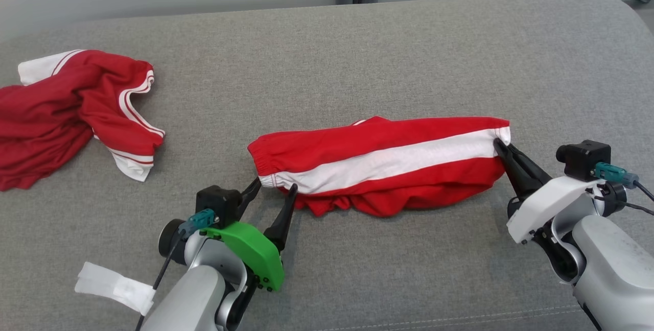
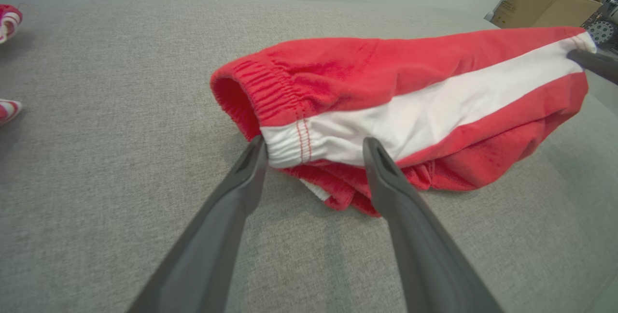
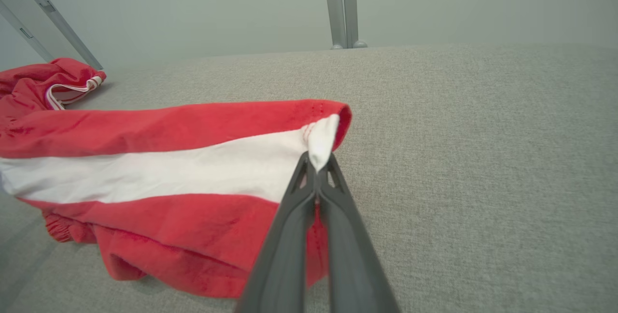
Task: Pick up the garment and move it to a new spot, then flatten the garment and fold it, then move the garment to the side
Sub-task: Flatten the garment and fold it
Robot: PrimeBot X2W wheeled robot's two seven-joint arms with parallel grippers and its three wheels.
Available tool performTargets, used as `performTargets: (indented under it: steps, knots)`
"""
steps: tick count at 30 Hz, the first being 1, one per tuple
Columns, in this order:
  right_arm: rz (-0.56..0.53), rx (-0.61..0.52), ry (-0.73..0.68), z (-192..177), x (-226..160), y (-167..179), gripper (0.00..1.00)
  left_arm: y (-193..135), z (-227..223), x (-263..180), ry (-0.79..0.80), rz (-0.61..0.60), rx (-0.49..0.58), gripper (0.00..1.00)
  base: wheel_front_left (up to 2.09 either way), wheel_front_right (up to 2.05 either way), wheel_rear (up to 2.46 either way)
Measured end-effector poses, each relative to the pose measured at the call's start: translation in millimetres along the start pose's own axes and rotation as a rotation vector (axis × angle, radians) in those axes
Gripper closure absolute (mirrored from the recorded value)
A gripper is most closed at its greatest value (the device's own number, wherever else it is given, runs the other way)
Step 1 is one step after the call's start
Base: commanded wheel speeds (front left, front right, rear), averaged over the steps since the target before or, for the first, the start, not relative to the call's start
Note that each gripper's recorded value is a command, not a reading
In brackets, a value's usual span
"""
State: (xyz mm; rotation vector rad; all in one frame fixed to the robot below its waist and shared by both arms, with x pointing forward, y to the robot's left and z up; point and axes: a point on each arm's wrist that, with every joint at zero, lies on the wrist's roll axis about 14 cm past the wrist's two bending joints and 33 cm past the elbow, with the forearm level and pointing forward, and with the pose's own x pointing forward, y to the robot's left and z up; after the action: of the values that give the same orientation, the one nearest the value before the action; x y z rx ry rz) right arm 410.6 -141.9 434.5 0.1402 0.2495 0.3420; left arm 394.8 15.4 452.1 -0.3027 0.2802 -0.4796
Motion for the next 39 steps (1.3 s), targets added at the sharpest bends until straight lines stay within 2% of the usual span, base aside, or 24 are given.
performTargets:
  steps: [2, 3, 4, 9, 10, 11, 12, 17, 22, 30, 36, 39]
  knots:
    - [-0.001, 0.001, 0.002, -1, 0, 0, 1.00, -2, 0, 2, -0.004, -0.008, 0.002, 0.00, 0.00, 0.00, 0.00]
    - [-0.001, 0.002, 0.000, -1, 0, 0, 1.00, -3, 1, 3, -0.007, -0.013, 0.003, 0.11, 0.00, 0.00, 0.00]
    - [-0.001, 0.002, 0.000, -1, 0, -1, 1.00, -3, 1, 3, -0.006, -0.016, 0.005, 0.28, 0.00, 0.00, 0.00]
    - [-0.002, 0.003, 0.002, -2, 1, -1, 1.00, -5, 7, 6, -0.035, -0.033, 0.011, 0.76, 0.00, 0.00, 0.00]
    - [-0.001, 0.003, 0.003, -2, 1, -1, 1.00, -5, 8, 6, -0.043, -0.037, 0.011, 0.76, 0.00, 0.00, 0.00]
    - [-0.001, 0.004, 0.003, -2, 1, -1, 1.00, -5, 9, 6, -0.046, -0.039, 0.011, 0.95, 0.00, 0.00, 0.00]
    - [-0.001, 0.004, 0.004, -2, 2, -1, 1.00, -5, 8, 6, -0.048, -0.039, 0.012, 1.00, 0.00, 0.00, 0.00]
    - [0.001, 0.004, 0.002, -1, 3, 0, 1.00, -6, 5, 6, -0.043, -0.046, 0.026, 1.00, 0.00, 0.00, 0.00]
    - [0.007, 0.003, -0.016, 4, 4, 2, 1.00, -6, 20, 7, -0.100, -0.051, 0.021, 1.00, 0.00, 0.00, 0.00]
    - [0.024, -0.013, -0.118, 38, 6, 6, 1.00, -7, 63, 6, -0.249, -0.044, -0.073, 1.00, 0.00, 0.00, 0.00]
    - [0.046, -0.046, -0.214, 70, 5, 15, 1.00, -7, 88, 0, -0.331, -0.043, -0.094, 1.00, 0.00, 0.00, 0.00]
    - [0.063, -0.034, -0.228, 71, 2, 24, 1.00, -5, 89, -6, -0.347, -0.034, -0.117, 1.00, 0.00, 0.00, 0.00]
